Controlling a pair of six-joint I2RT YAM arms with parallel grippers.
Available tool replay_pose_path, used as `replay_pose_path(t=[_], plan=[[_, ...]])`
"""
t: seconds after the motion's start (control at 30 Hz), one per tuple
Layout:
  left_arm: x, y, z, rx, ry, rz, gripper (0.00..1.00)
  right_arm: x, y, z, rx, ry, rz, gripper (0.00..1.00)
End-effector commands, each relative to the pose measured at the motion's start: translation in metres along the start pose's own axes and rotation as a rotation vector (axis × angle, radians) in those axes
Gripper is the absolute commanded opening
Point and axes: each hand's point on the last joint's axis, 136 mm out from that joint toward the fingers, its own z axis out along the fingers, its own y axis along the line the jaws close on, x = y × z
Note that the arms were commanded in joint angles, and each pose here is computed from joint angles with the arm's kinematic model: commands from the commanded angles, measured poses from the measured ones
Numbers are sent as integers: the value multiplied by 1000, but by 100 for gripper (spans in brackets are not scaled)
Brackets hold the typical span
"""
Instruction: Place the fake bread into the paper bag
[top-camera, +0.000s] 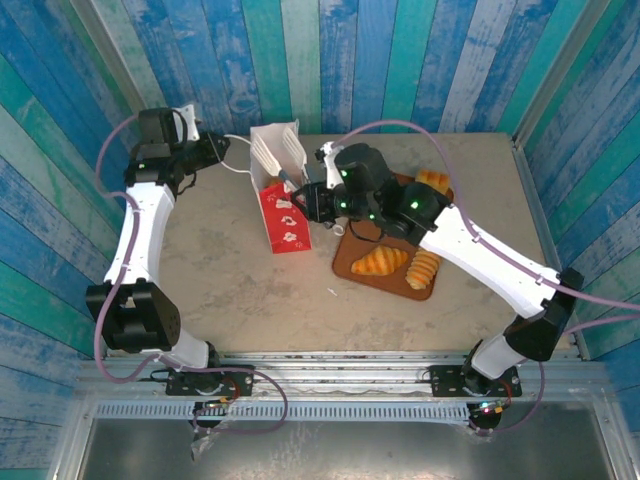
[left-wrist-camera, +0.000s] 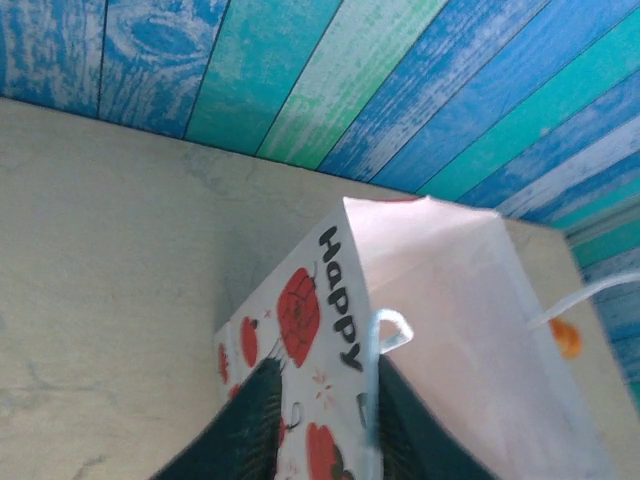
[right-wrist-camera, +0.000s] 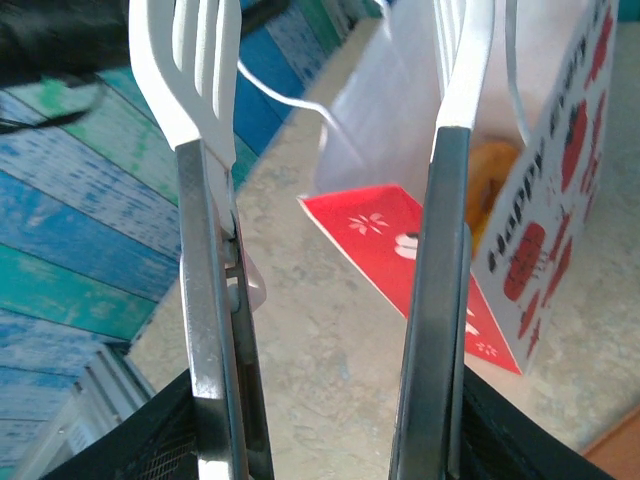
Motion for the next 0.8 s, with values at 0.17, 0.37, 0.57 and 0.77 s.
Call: replay_pose_path(t=[0.17, 0.37, 0.57, 0.77], plan=[[-26, -28, -38, 48, -110, 41, 66, -74, 24, -87, -83, -225, -32, 55], [-30, -31, -53, 27, -142, 67, 85, -82, -35, -114, 92, -224, -4, 55], [-31, -27, -74, -31, -217, 83, 97, -58, -121, -129, 313, -127, 76, 56], [-20, -2, -99, -188, -319, 81, 94, -21, -201, -142, 450, -26, 187, 56]])
